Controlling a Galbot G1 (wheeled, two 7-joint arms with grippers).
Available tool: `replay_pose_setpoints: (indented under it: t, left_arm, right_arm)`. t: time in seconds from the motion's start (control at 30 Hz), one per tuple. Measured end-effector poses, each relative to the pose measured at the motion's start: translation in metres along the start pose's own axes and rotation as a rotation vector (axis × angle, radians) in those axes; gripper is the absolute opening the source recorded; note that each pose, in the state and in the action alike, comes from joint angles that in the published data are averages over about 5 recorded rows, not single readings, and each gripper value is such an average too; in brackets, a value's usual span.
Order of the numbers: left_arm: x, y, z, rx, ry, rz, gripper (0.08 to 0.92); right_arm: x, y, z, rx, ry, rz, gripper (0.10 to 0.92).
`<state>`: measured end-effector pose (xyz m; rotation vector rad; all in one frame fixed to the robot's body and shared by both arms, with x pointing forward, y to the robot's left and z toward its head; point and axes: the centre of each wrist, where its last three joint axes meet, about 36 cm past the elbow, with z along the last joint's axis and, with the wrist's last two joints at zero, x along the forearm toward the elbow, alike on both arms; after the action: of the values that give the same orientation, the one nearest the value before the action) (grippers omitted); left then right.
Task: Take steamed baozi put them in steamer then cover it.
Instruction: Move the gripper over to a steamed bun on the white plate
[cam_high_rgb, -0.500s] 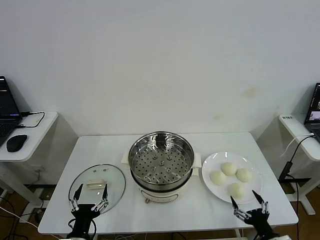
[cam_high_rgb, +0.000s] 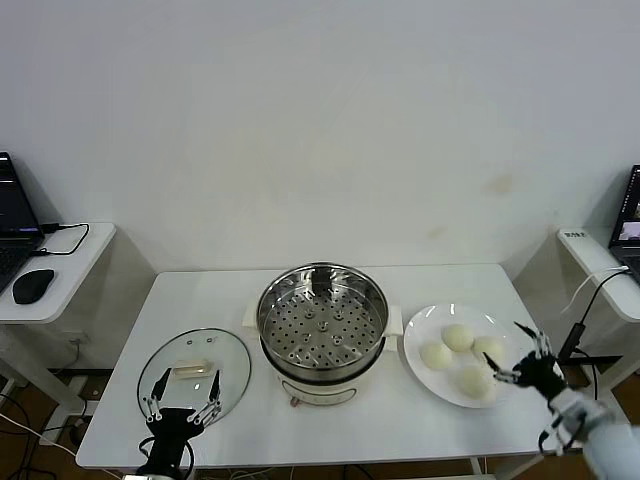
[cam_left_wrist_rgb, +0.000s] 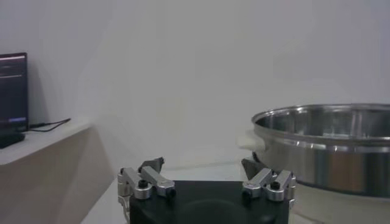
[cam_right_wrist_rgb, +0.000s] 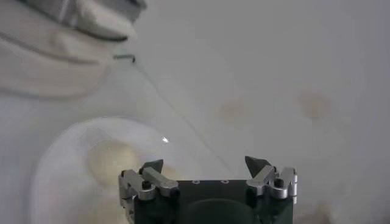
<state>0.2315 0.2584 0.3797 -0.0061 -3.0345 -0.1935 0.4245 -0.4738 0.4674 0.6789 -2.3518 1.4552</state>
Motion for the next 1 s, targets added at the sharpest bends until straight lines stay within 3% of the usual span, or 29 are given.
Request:
replay_pose_setpoints:
  t: [0.23, 0.5, 1.0]
  left_arm:
    - [0.002, -0.002, 0.002, -0.023, 0.01, 0.006, 0.823]
    - [0.003, -0.001, 0.005, -0.046, 0.023, 0.008, 0.823]
    - [-0.003, 0.003, 0.008, -0.072, 0.025, 0.003, 0.823]
  right_arm:
    - [-0.033, -0.062, -0.012, 0.153, 0.046, -0.195, 0.823]
    - [-0.071, -0.101, -0.029, 0.235, 0.088, -0.42, 0.823]
    - [-0.135, -0.102, -0.039, 0.293, 0.186, -0.681, 0.823]
